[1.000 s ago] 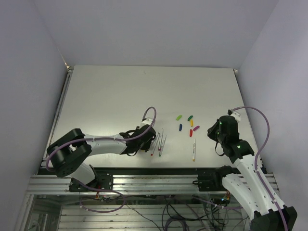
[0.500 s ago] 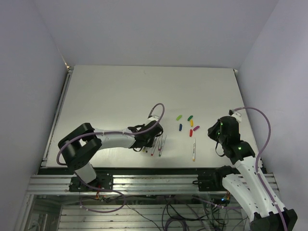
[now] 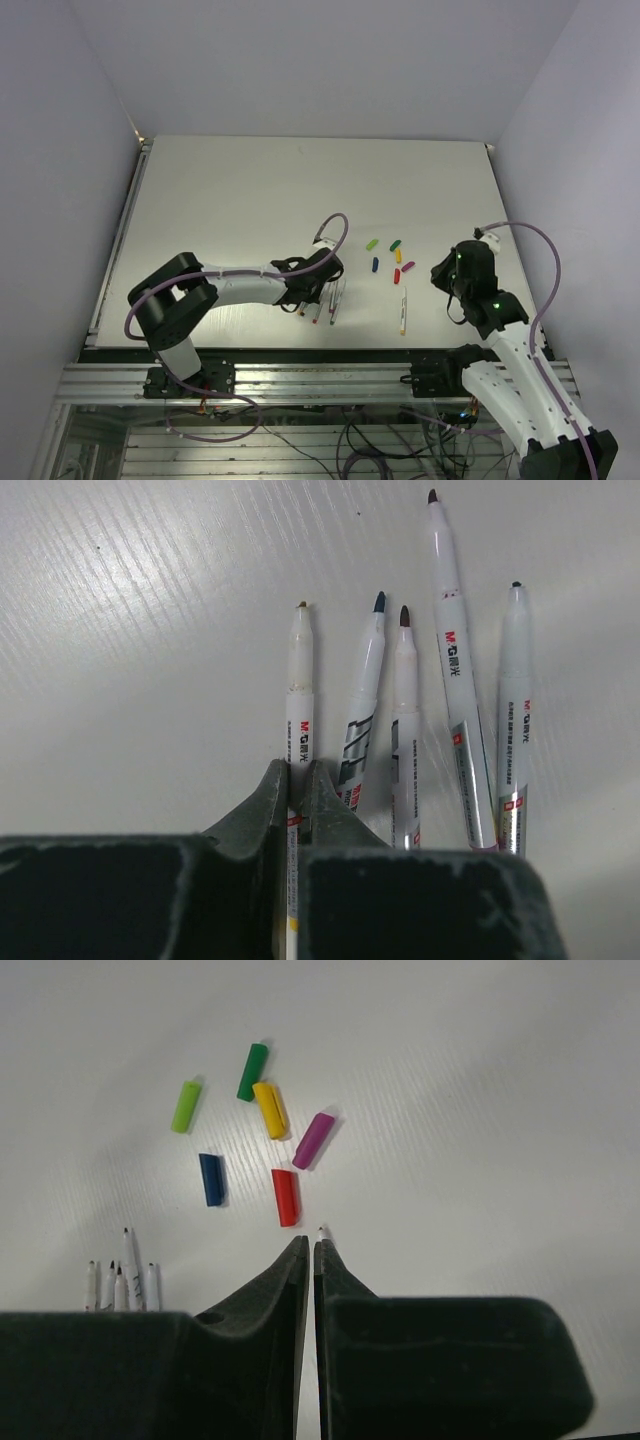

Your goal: Insert the pens into the pen caps

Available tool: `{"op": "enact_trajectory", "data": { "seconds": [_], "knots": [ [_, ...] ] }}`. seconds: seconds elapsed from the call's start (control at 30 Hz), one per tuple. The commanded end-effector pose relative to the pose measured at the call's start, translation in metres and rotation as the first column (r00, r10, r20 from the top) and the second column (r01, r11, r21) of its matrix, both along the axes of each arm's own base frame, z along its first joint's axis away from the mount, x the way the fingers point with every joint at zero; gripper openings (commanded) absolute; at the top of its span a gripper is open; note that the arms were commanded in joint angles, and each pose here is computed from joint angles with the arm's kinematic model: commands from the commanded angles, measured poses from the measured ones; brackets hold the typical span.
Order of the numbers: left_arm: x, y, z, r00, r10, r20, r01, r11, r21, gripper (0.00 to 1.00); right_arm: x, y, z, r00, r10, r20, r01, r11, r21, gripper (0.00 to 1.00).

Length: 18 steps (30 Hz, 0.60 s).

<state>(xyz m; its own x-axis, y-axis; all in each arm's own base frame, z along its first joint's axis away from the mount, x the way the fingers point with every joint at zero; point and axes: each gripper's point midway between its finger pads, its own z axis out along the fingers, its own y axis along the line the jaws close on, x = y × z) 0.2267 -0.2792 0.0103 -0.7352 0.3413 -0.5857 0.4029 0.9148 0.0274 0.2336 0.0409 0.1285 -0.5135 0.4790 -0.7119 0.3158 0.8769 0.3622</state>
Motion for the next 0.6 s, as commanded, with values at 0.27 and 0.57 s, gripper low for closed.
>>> {"op": "enact_trajectory", "data": {
  "seconds": [0.27,0.57],
  "knots": [
    [-0.017,0.046,0.005,0.999,0.032,-0.027,-0.029,0.992,0.121,0.07,0.031,0.000,-0.003,0.998,0.011,-0.068,-0.016,0.997,-0.076,0.02],
    [-0.017,0.047,0.053,0.997,0.055,0.049,-0.054,0.998,-0.024,0.07,0.072,0.026,-0.012,0.988,0.133,-0.075,-0.137,0.989,-0.059,0.20]
  ]
}}
